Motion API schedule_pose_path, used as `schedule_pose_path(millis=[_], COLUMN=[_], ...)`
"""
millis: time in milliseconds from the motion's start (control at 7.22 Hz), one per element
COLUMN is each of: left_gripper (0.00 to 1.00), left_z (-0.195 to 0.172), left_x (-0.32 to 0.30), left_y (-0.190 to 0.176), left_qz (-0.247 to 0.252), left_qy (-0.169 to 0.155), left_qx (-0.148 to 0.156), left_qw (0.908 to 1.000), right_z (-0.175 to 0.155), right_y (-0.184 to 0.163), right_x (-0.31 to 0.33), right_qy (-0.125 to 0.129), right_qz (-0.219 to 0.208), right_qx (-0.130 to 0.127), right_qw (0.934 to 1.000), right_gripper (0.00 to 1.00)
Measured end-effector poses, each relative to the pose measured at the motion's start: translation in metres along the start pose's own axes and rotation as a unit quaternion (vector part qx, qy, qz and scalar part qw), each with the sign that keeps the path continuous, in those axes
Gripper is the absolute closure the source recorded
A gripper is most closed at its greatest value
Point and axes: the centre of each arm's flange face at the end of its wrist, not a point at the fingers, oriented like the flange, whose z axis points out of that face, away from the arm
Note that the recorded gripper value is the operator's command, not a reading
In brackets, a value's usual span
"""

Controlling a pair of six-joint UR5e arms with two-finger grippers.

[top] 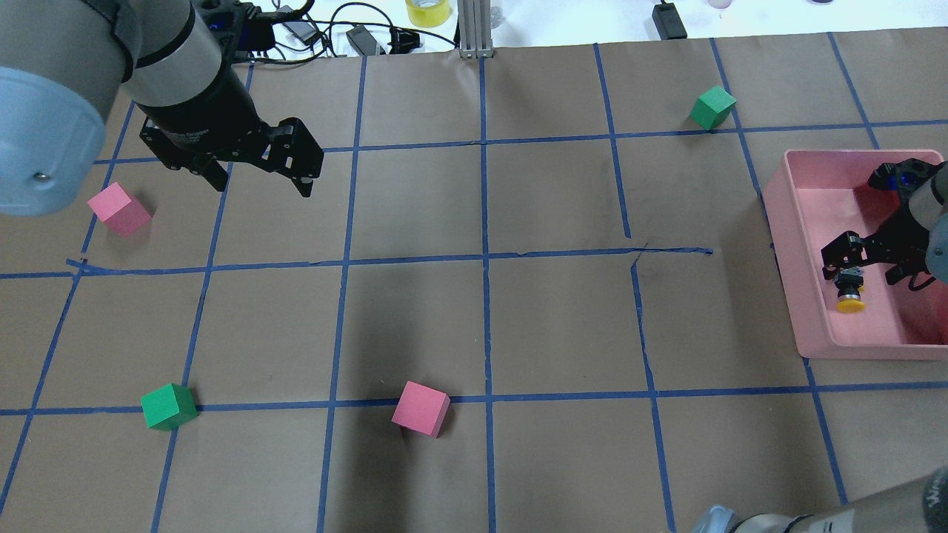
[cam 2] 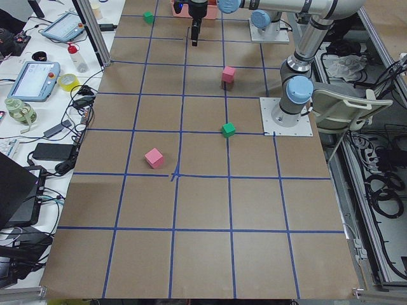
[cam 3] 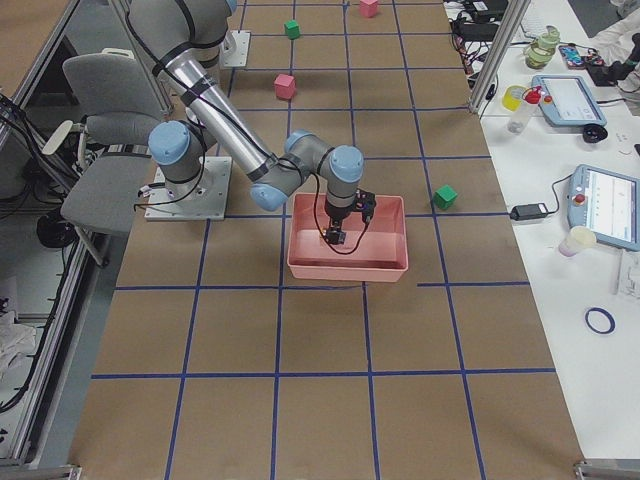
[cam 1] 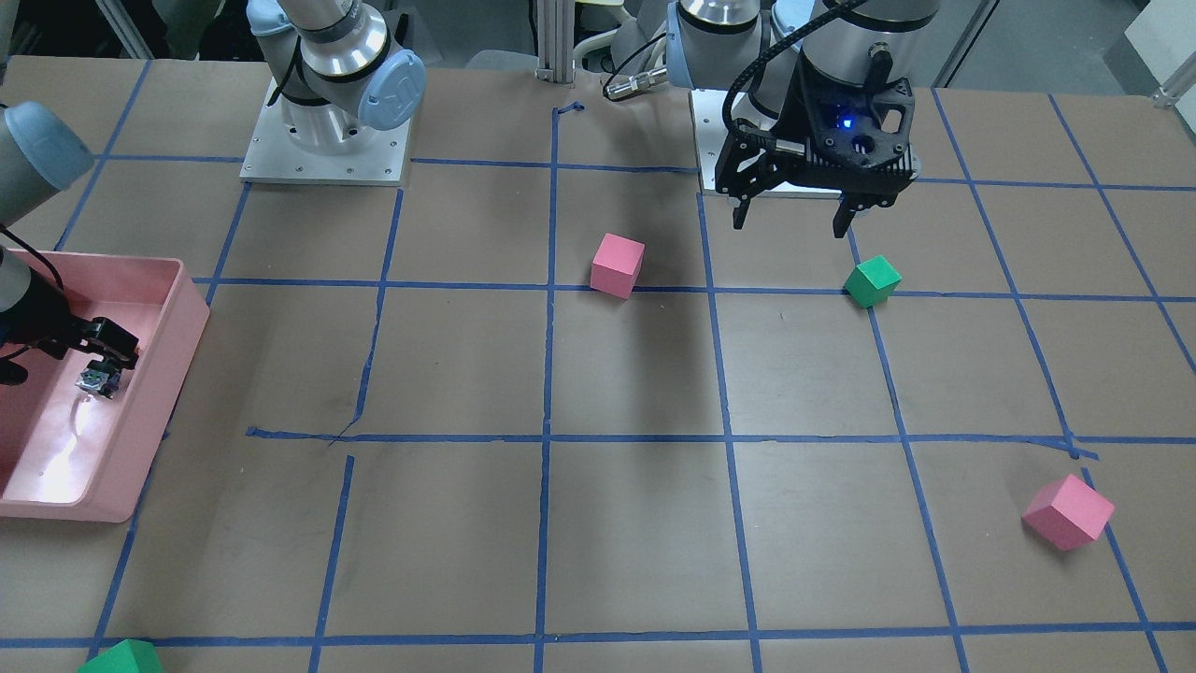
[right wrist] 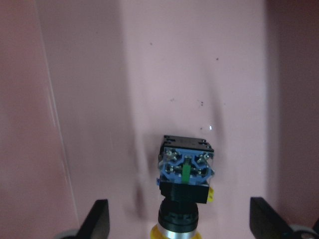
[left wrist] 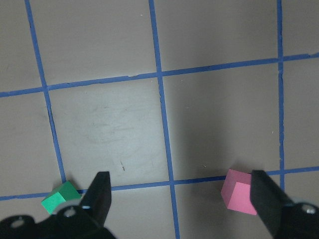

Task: Align button upright
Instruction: 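Lower the right gripper into the bin around the black button body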

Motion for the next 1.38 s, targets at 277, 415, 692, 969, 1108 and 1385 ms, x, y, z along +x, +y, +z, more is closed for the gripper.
schedule_pose_path(millis=[277,415,692,969,1108,1385], left_gripper=[0.00,0.00,0.00,0.00,0.00,0.00], left_z=[0.0000,0.0000,0.0000,0.0000,0.0000,0.0000], left_x=[0.0000,0.0000,0.0000,-0.0001,-0.0002,-0.0002], left_y=[0.0000,0.0000,0.0000,0.0000,0.0000,0.0000], left_qz=[0.000,0.000,0.000,0.000,0.000,0.000], left_qy=[0.000,0.000,0.000,-0.001,-0.001,-0.001], left_qx=[0.000,0.000,0.000,0.000,0.000,0.000], left_qw=[1.0000,1.0000,1.0000,1.0000,1.0000,1.0000], right_z=[0.0031,0.0039,0.0059,0.0088,0.0102,0.0111], right_y=[0.0004,0.0008,0.0006,-0.0010,-0.0016,-0.0016], right_x=[-0.0001,-0.0002,0.0000,0.0008,0.0012,0.0020], right_qy=[0.001,0.001,0.001,0.003,0.004,0.007], right_qz=[0.000,-0.001,-0.001,-0.002,-0.002,-0.003], right_qx=[-0.001,-0.002,-0.002,0.001,0.001,-0.001], right_qw=[1.0000,1.0000,1.0000,1.0000,1.0000,1.0000], right_gripper=[0.00,0.00,0.01,0.13,0.19,0.56])
